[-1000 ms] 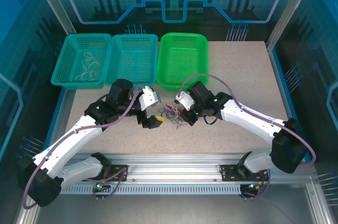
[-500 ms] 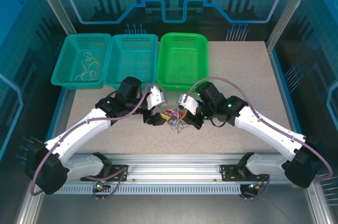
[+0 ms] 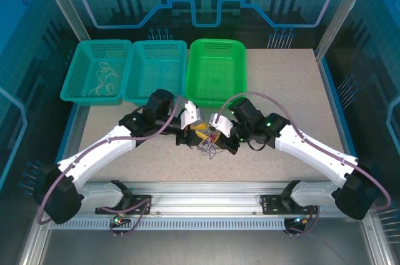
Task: Untangle the cables
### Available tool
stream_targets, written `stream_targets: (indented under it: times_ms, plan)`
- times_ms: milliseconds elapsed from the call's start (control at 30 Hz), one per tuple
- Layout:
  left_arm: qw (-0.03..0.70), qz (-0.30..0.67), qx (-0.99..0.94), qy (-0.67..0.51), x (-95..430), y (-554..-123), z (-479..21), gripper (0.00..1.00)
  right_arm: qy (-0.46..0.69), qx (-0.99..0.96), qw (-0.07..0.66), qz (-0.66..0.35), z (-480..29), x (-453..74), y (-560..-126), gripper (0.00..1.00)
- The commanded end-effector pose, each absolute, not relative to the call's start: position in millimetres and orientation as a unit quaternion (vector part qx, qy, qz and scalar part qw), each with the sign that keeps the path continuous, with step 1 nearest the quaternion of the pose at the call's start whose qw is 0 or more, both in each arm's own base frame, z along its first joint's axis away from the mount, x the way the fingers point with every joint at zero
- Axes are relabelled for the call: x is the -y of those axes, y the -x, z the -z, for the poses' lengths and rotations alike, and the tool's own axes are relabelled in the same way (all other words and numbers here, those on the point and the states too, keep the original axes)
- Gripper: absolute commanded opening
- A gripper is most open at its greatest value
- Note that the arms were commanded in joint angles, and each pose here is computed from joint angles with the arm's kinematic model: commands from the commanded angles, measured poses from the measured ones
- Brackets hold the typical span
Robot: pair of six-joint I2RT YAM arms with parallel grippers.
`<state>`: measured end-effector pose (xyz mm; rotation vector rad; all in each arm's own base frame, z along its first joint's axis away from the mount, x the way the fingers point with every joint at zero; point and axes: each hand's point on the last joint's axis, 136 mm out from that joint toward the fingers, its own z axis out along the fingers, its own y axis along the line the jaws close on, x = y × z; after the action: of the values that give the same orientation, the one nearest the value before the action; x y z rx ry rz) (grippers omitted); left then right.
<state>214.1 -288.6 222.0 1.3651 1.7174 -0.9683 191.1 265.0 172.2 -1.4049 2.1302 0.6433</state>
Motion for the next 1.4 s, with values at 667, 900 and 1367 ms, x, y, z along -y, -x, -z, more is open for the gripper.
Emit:
stream_targets:
  times_ms: [667, 900, 1367]
  plan:
    - [0.526, 0.305, -0.683, -0.405, 241, -250, -276, 0.0, 0.33, -0.92, 0.197, -0.081, -88, -195, -241, 0.08]
    - [0.537, 0.28, -0.709, -0.36, 223, -259, -266, 0.0, 0.273, -0.947, 0.163, -0.046, -78, -186, -253, 0.1]
    - [0.519, 0.311, -0.728, -0.321, 225, -264, -241, 0.0, 0.239, -0.923, 0.223, -0.203, -143, -240, -245, 0.52]
